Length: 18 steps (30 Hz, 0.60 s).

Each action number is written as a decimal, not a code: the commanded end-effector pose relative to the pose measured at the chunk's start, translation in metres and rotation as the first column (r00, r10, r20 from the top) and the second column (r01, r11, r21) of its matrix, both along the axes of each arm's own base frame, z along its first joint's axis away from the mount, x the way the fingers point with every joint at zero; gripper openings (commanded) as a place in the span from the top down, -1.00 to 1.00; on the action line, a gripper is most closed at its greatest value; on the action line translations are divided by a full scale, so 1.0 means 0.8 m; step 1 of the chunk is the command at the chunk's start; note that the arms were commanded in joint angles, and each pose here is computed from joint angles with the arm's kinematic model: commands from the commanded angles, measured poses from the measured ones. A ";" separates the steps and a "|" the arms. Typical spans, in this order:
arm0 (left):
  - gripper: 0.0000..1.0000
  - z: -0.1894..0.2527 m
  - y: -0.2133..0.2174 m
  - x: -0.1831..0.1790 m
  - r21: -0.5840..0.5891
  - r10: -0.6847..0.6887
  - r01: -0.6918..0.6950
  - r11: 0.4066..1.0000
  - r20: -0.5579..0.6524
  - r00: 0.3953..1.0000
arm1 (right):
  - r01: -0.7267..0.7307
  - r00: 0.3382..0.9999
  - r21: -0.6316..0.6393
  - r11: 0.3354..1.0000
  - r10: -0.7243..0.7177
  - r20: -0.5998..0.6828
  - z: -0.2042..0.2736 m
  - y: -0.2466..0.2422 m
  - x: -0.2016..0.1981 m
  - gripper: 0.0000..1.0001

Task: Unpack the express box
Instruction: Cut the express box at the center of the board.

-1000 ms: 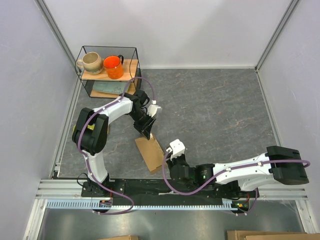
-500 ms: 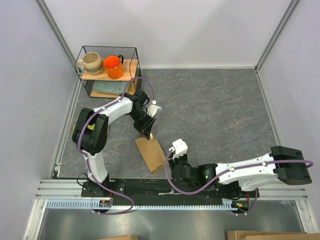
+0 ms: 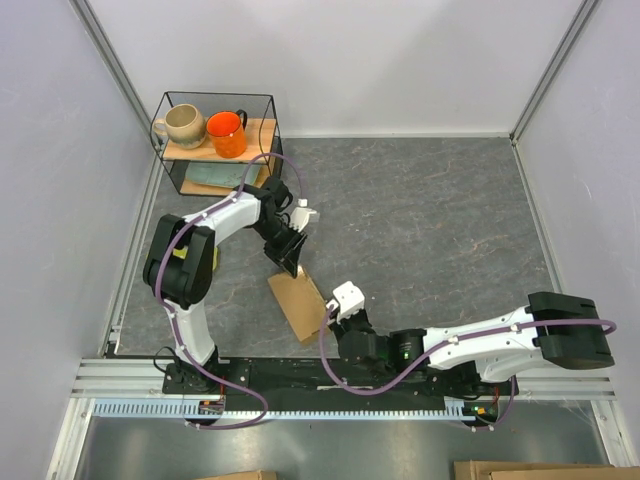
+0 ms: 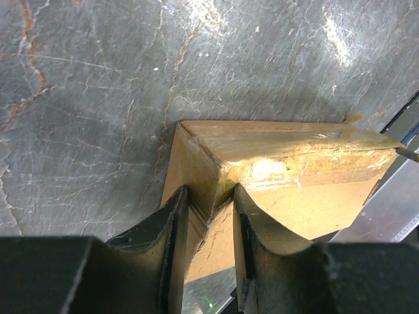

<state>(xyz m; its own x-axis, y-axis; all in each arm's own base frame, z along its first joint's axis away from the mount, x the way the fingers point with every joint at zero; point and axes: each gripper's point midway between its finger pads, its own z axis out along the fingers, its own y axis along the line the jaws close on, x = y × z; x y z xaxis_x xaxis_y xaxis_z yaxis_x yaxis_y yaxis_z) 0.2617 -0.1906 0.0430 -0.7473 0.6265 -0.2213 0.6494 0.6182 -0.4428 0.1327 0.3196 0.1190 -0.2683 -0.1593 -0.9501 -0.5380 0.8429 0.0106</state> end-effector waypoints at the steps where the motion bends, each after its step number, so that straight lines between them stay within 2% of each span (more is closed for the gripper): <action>1: 0.96 -0.020 0.020 0.030 0.035 -0.036 0.033 0.999 0.086 0.996 | -0.108 0.994 -0.082 0.991 0.107 -0.010 -0.031 0.013 -0.007 1.00; 6: 0.96 -0.018 0.014 0.015 -0.011 -0.071 0.071 0.997 0.034 0.997 | -0.116 0.993 -0.132 0.984 0.116 -0.003 -0.057 0.019 0.007 0.99; 18: 0.97 -0.026 0.004 -0.018 -0.086 -0.171 0.167 0.982 -0.041 0.984 | -0.142 0.990 -0.150 0.979 0.138 -0.034 -0.099 0.034 0.034 1.00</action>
<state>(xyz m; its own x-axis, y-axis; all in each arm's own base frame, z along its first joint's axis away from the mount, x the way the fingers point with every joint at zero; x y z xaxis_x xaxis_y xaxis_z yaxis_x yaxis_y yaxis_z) 0.2686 -0.1826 0.0424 -0.7011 0.6570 -0.2771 0.6951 0.5430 -0.4711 0.1727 0.3562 0.1110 -0.1775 -0.1338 -0.9750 -0.5591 0.8290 -0.0120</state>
